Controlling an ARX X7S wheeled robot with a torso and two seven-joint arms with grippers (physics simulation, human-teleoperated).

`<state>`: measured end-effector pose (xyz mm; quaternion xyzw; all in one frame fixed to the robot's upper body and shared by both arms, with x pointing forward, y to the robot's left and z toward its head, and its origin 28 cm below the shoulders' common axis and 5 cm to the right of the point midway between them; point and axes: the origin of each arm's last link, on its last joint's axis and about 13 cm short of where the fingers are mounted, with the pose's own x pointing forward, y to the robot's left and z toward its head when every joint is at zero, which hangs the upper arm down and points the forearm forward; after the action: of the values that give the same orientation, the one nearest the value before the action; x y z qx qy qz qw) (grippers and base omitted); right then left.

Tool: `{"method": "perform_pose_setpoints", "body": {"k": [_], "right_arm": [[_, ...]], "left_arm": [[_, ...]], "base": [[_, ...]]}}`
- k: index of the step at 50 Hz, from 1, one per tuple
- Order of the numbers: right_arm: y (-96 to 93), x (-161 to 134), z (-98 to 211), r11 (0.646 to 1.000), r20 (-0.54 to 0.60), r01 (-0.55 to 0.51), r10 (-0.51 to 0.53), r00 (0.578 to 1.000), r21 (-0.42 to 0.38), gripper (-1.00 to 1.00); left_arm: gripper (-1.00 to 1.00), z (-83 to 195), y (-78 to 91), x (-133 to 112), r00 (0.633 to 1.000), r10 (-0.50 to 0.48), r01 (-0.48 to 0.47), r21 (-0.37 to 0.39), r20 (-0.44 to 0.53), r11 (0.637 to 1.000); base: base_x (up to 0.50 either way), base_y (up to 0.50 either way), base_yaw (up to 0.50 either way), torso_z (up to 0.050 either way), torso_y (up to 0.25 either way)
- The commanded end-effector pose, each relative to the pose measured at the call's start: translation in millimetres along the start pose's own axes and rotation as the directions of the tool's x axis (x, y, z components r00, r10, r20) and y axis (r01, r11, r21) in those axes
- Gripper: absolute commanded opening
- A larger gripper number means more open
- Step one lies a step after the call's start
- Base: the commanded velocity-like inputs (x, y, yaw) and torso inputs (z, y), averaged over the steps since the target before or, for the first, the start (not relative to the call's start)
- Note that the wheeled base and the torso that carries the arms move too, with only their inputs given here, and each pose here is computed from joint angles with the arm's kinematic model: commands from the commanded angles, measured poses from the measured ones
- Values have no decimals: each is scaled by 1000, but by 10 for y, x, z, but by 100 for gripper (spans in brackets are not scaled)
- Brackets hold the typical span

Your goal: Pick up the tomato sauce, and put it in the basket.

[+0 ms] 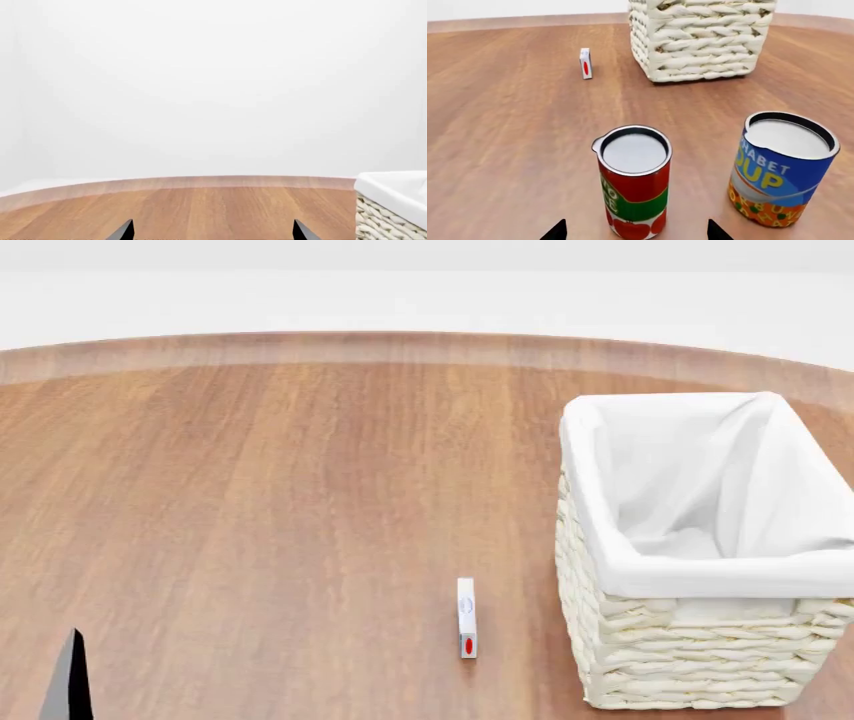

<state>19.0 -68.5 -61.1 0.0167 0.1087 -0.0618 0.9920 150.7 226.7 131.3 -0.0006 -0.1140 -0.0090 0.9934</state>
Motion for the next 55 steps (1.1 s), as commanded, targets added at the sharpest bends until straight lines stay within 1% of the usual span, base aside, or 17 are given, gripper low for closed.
{"method": "perform_pose_setpoints", "body": {"k": [1,20,26,38,43,55], "right_arm": [[-8,135,8,1000,-11,2,-2,1000,-5,100],[-15,292,34,1000,-18,0,0,1000,-20,100],[-12,369,-68,1000,-50,-5,4,999,-11,100],[-20,435,-80,1000,-64,-12,13,998,9,100],[-23,470,-124,1000,-76,-13,13,997,-1,100],[-20,534,-59,999,-71,-30,29,997,-14,100]], "left_arm": [[100,-17,5,1,1000,2,-2,1,-4,1000],[100,-17,25,0,1000,5,-5,1,-2,1000],[100,-46,23,3,1000,6,-6,4,-9,1000],[100,-29,36,-6,1000,9,-9,5,-6,1000],[100,-44,40,-13,1000,10,-10,5,-10,1000],[100,-43,45,-22,1000,15,-14,6,-10,1000]], "base": [[0,0,0,0,0],[0,0,0,0,0],[0,0,0,0,0],[0,0,0,0,0],[0,0,0,0,0],[0,0,0,0,0]]}}
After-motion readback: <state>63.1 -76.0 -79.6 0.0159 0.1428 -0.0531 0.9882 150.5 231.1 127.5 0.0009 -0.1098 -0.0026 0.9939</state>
